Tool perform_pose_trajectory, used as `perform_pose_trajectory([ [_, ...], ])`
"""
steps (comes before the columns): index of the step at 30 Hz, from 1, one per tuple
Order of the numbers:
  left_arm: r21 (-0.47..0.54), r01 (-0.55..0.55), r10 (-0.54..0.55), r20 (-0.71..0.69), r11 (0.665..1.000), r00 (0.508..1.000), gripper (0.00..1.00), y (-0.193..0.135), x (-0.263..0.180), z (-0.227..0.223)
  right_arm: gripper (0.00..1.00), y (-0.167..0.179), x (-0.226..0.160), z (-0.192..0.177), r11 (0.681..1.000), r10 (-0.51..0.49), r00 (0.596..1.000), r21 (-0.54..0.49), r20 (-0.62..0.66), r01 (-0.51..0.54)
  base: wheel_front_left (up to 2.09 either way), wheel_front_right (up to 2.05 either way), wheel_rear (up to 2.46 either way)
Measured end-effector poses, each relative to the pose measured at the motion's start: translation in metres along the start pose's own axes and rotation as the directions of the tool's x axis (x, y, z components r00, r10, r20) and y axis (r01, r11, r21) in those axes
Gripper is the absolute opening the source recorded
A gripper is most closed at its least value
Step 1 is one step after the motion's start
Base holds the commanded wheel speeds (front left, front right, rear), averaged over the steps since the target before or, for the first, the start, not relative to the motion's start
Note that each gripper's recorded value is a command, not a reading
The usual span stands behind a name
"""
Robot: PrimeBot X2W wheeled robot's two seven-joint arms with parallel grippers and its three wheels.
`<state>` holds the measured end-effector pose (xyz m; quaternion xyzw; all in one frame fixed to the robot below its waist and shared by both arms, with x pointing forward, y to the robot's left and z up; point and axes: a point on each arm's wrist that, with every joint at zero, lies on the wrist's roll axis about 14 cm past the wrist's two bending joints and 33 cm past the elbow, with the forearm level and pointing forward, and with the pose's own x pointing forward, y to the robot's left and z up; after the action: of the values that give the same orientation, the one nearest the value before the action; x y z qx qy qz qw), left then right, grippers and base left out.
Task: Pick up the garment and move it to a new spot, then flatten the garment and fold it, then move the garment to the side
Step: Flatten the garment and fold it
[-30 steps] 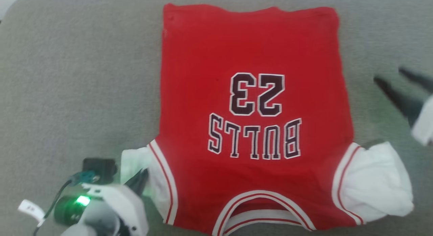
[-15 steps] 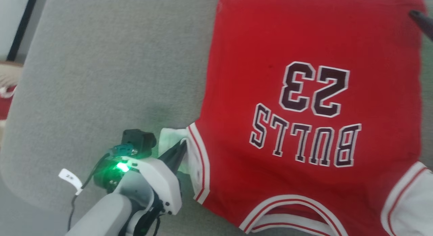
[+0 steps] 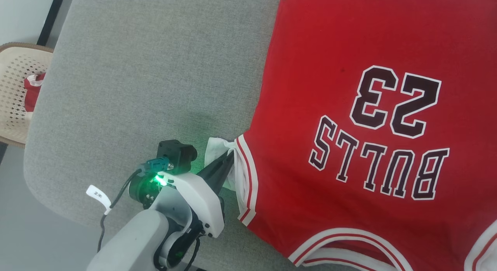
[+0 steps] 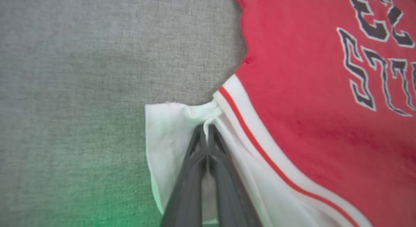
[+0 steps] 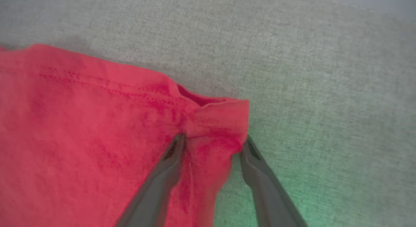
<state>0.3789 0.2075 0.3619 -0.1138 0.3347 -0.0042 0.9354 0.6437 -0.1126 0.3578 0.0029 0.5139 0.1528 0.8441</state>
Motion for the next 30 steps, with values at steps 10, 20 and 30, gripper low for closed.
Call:
perform_pose_trajectory([
  [10,0.006,-0.004,0.004,0.029,1.000,1.000,0.00,0.005,0.007,0.008,0.00,-0.003,-0.024,-0.007,1.000,0.002,1.000,-0.007,0.024,-0.002,0.00,0.00,0.00],
  [20,0.068,0.003,-0.008,0.068,0.998,0.998,0.00,0.008,0.015,0.030,0.00,-0.005,-0.075,-0.052,0.994,0.057,0.997,-0.099,0.056,-0.051,0.00,0.00,0.00],
  [30,0.106,0.061,-0.070,0.079,0.992,0.994,0.00,-0.013,0.024,0.046,0.00,-0.025,-0.129,-0.133,0.995,0.099,0.991,-0.023,0.095,-0.098,0.00,0.00,0.00],
])
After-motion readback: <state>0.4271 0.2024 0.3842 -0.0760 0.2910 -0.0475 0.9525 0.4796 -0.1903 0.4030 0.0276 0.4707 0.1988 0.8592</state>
